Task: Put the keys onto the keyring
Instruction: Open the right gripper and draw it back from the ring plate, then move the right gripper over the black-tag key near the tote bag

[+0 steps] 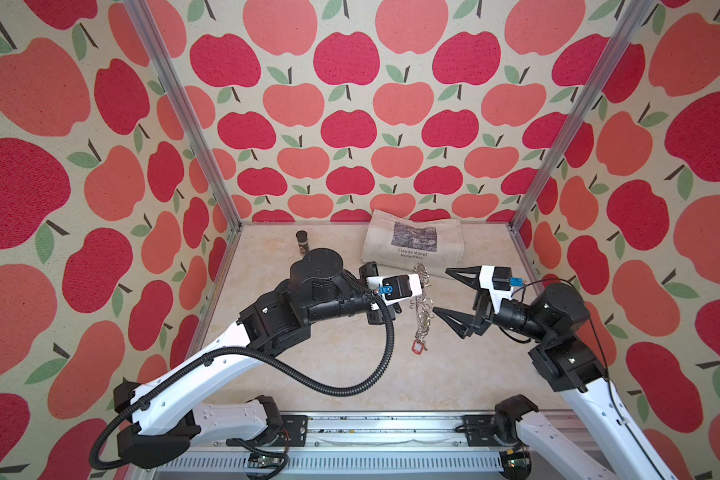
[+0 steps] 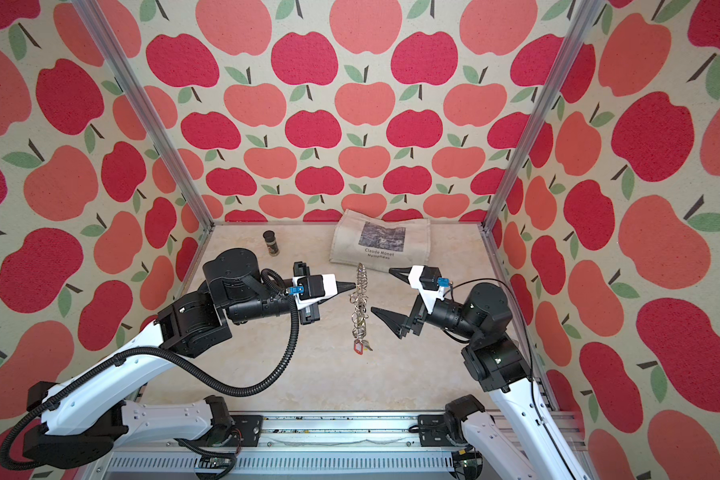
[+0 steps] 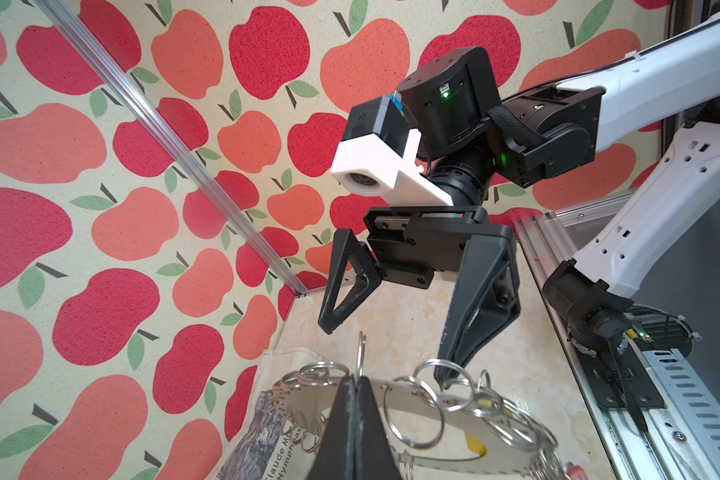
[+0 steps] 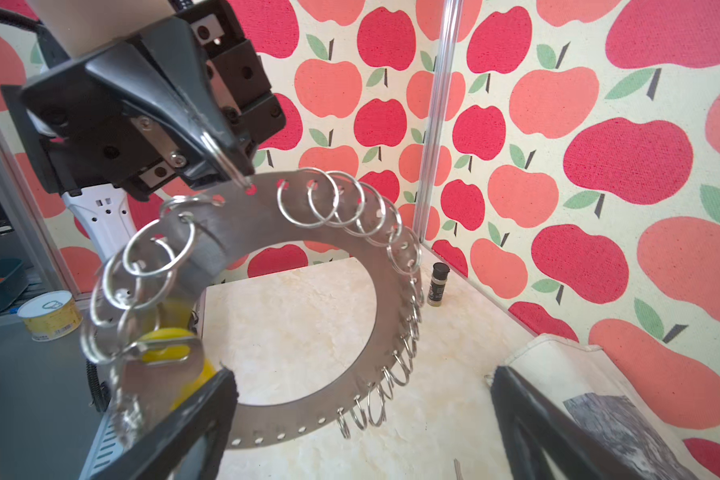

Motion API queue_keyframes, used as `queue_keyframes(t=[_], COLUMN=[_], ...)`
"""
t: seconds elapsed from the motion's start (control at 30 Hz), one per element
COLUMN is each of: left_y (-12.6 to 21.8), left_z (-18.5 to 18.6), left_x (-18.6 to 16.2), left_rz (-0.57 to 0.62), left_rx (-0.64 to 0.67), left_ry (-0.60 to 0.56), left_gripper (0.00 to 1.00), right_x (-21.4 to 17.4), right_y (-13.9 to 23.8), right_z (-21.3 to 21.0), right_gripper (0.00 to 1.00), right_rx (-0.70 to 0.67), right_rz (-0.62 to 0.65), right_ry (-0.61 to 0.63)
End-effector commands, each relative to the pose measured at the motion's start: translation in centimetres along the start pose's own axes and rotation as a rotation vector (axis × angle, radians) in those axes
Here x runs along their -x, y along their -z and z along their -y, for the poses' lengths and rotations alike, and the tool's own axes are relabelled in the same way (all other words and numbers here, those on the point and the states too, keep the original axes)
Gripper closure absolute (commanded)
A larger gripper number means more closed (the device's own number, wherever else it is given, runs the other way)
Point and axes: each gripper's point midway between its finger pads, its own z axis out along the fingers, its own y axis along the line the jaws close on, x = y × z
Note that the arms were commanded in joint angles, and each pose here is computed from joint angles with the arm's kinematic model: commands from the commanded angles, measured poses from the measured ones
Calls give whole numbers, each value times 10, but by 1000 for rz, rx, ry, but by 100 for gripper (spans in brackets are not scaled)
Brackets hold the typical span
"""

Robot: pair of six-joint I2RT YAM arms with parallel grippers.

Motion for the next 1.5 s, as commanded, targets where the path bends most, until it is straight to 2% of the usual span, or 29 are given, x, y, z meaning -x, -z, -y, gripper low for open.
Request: queue_keyframes(t=[0.0, 0.07, 0.17, 0.43, 0.7, 0.83, 1.0, 1.17, 1.47], left_y=[13, 10, 22, 41, 57, 63, 76, 94, 107], left_z=[-4, -2, 0, 3, 0, 2, -5, -8, -18], left_x=[1, -13, -20, -49, -77, -97, -124, -145, -167], left_rz=[-6, -48, -74, -121, -162, -215, -285, -297, -304], left_rx=[50, 56, 81, 159, 258, 301, 385, 452, 490], left_ry=[26, 50, 75, 144, 207, 241, 285, 354, 417], left_gripper=[100, 100, 100, 100, 100, 100, 100, 100, 100], right_x=[-24, -46, -70, -133, -210, -246, -272, -299, -332], right_y=[-5, -9, -12, -10, -44, -65, -103, -131, -160], right_z=[33, 48, 56, 89, 91, 102, 116, 135, 141], right_gripper=[1, 1, 1, 1, 1, 1, 1, 1, 1], right_rx=[-152, -221, -249, -450, -375, -316, -259, -256, -212], right_rz=[-110, -200, -275, -438, -699, -796, -836, -868, -915], right_ry=[-199, -303, -374, -478, -382, -396, -482, -526, -594])
